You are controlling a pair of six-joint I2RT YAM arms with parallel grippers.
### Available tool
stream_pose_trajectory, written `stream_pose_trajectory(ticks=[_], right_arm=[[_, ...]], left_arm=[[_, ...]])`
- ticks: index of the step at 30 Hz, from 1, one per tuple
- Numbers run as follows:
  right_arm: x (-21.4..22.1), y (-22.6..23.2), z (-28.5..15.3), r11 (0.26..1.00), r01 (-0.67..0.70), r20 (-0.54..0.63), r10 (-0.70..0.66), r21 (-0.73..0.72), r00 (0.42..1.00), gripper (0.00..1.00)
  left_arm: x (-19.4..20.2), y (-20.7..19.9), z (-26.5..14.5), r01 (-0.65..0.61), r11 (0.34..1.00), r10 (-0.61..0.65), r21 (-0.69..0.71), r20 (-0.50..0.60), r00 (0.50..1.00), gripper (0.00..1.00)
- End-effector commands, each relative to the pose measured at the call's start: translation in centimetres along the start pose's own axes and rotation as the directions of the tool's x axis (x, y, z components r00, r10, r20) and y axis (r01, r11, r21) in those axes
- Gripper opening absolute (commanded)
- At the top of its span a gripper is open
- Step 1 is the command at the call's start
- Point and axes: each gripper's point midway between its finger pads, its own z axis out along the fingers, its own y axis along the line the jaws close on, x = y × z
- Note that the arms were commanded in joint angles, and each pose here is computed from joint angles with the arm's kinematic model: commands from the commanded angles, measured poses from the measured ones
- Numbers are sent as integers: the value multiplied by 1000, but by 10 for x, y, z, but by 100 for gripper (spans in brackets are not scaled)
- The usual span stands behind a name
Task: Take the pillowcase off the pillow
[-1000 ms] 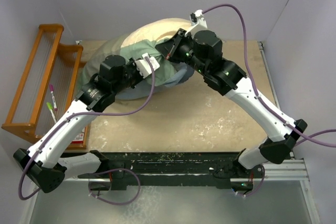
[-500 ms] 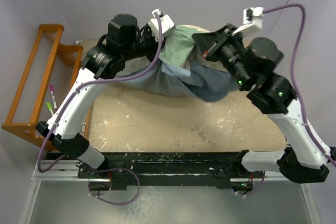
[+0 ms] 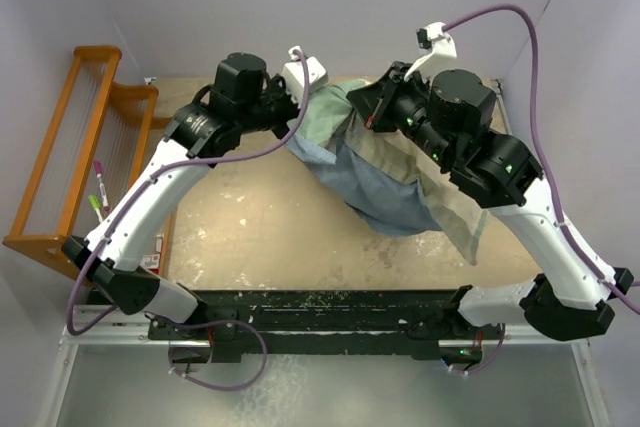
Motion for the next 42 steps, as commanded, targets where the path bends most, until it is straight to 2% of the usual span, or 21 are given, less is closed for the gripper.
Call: stream_pose_trajectory(ticks=[1, 2, 3, 8, 11, 15, 18, 20, 24, 29, 36, 37, 40, 41, 42], right_arm=[[-37, 8, -13, 998, -14, 105, 20, -53, 994, 0], [-34, 9, -7, 998, -12, 90, 18, -58, 996, 0], [-30, 11, -1, 998, -9, 74, 13, -60, 997, 0], [-24, 28, 30, 994, -8, 35, 12, -107, 999, 0], [-25, 42, 44, 989, -12, 25, 16, -150, 1000, 0], [-25, 63, 58, 975, -24, 1, 25, -221, 1000, 0], [-24, 74, 64, 965, -39, -17, 36, -261, 999, 0], [-22, 77, 67, 961, -43, -29, 37, -273, 999, 0], [-23, 80, 65, 957, -35, -31, 27, -290, 999, 0], [-22, 83, 56, 946, -29, -35, 19, -322, 999, 0], [-3, 90, 57, 927, -40, -92, 6, -372, 996, 0], [0, 90, 57, 925, -42, -99, 5, -377, 995, 0], [1, 91, 53, 921, -52, -106, 12, -385, 994, 0], [0, 92, 51, 920, -56, -105, 16, -387, 994, 0], [-2, 93, 49, 919, -60, -102, 21, -390, 995, 0]], left_arm=[[-1, 20, -38, -71, 993, 75, -90, 42, 996, 35], [1, 15, -45, -93, 994, 96, -55, 48, 994, 54], [0, 13, -55, -114, 993, 117, -38, 66, 991, 66], [-11, -7, -112, -280, 959, 283, -44, 194, 939, 82], [-10, -25, -141, -384, 922, 382, -45, 256, 888, 86], [-17, -35, -161, -463, 882, 464, -86, 329, 823, 87], [-31, -29, -159, -500, 855, 513, -135, 358, 780, 88], [-38, -25, -154, -560, 811, 580, -171, 367, 728, 88], [-38, -9, -131, -695, 674, 736, -251, 311, 601, 87], [-22, -3, -105, -792, 557, 827, -248, 247, 505, 87], [-41, -9, -88, -816, 477, 875, -326, 261, 408, 88], [-39, -11, -84, -830, 442, 893, -340, 255, 371, 87], [-38, -22, -82, -849, 285, 952, -445, 236, 196, 79], [-35, -25, -77, -854, 249, 961, -457, 225, 160, 74], [-32, -26, -73, -855, 238, 964, -460, 218, 151, 66]])
